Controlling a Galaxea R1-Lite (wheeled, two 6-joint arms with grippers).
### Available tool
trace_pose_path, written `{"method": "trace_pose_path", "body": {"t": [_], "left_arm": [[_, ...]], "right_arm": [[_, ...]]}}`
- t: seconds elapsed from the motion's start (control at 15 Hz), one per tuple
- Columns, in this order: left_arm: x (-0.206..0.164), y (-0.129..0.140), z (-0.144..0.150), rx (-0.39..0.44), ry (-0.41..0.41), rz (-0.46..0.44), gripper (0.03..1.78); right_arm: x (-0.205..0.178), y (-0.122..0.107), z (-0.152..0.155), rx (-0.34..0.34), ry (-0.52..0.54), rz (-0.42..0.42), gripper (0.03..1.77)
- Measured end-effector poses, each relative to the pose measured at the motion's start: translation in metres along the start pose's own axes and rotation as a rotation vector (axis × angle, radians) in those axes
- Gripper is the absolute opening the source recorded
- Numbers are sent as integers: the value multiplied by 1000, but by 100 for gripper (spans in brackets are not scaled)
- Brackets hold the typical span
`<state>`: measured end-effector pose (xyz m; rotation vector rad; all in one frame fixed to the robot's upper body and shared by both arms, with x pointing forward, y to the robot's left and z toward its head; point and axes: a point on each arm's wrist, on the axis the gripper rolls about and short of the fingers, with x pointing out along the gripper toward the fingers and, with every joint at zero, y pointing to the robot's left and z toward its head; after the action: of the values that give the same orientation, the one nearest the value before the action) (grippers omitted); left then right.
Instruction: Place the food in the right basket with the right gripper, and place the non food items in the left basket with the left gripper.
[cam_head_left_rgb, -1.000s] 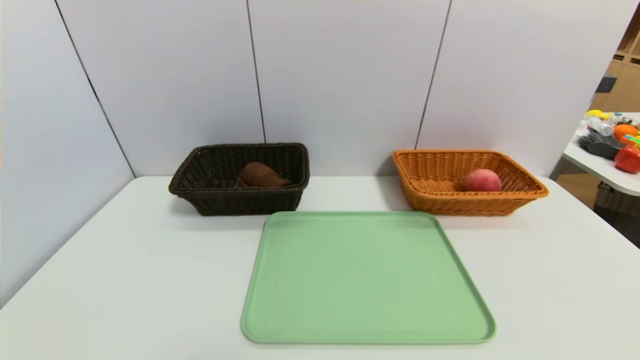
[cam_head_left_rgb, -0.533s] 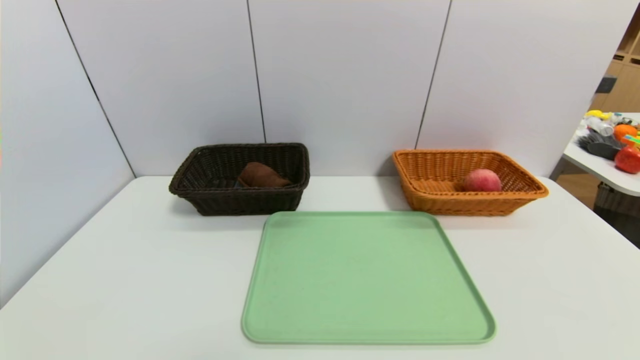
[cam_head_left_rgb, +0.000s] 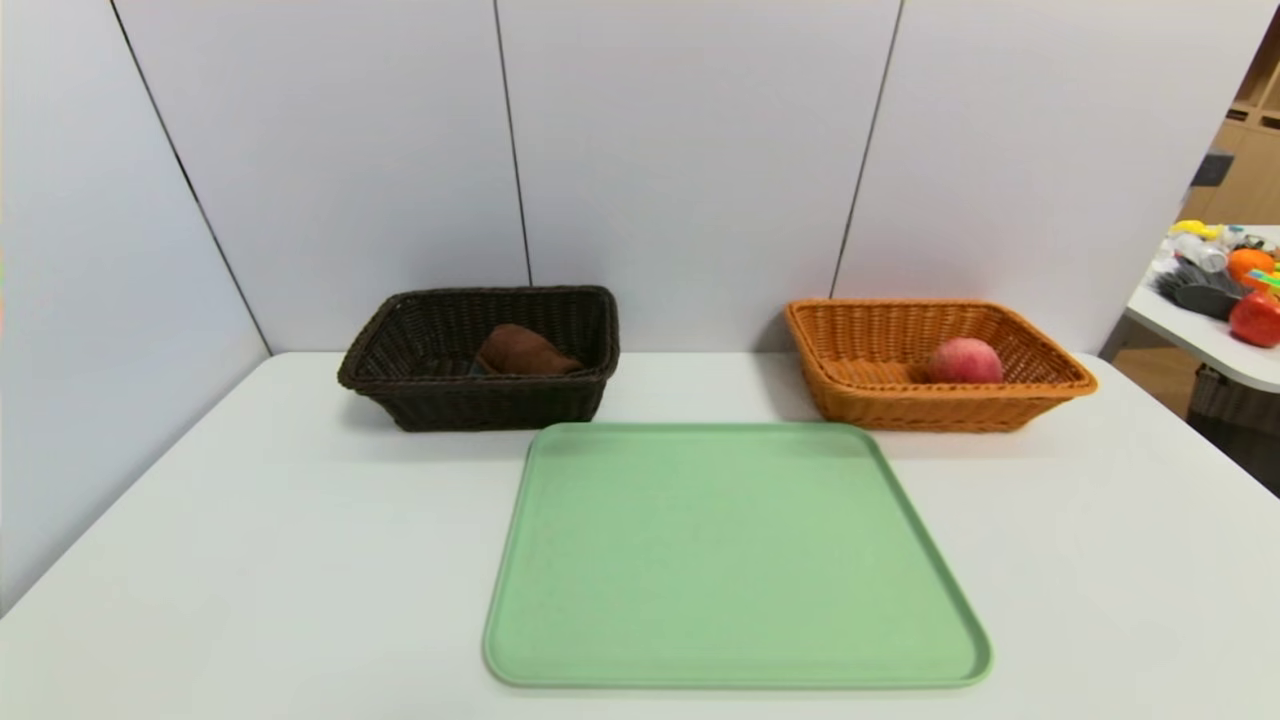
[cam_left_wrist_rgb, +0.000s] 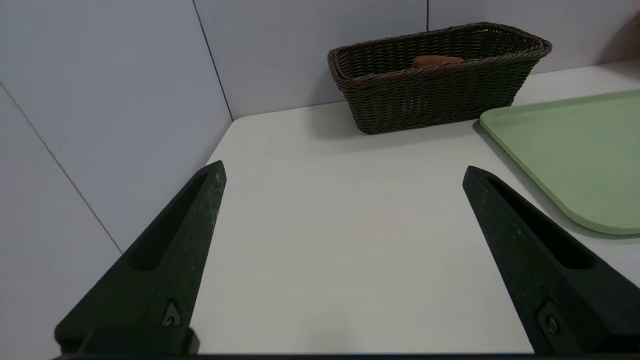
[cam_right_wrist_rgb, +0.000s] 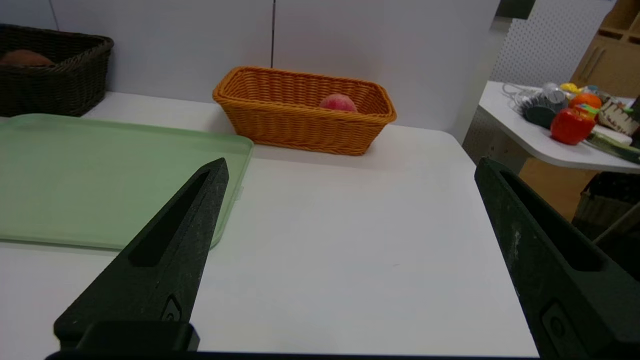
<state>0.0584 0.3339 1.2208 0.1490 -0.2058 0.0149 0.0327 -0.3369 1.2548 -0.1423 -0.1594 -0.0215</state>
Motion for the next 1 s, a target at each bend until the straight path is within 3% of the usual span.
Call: {"method": "trace_pose_path", "body": {"t": [0.13,0.33,0.67,0.8,1.0], "left_arm": [[4,-1,-8,7,-56,4,169],[4,-4,-24,-6,58,-13,169],[2,-6,-40,-74,210,-31,169],[2,-6,-39,-115,207,-28,169],[2,-6,-39,-160,206,-15,169]], "right_arm": [[16,5,-27,-44,-51,17,170],[24,8,-43,-90,-144,53,170],[25,12,-69,-70,74,94,170],[24,13,-76,-27,146,98,170],[24,13,-76,65,157,76,170]]}}
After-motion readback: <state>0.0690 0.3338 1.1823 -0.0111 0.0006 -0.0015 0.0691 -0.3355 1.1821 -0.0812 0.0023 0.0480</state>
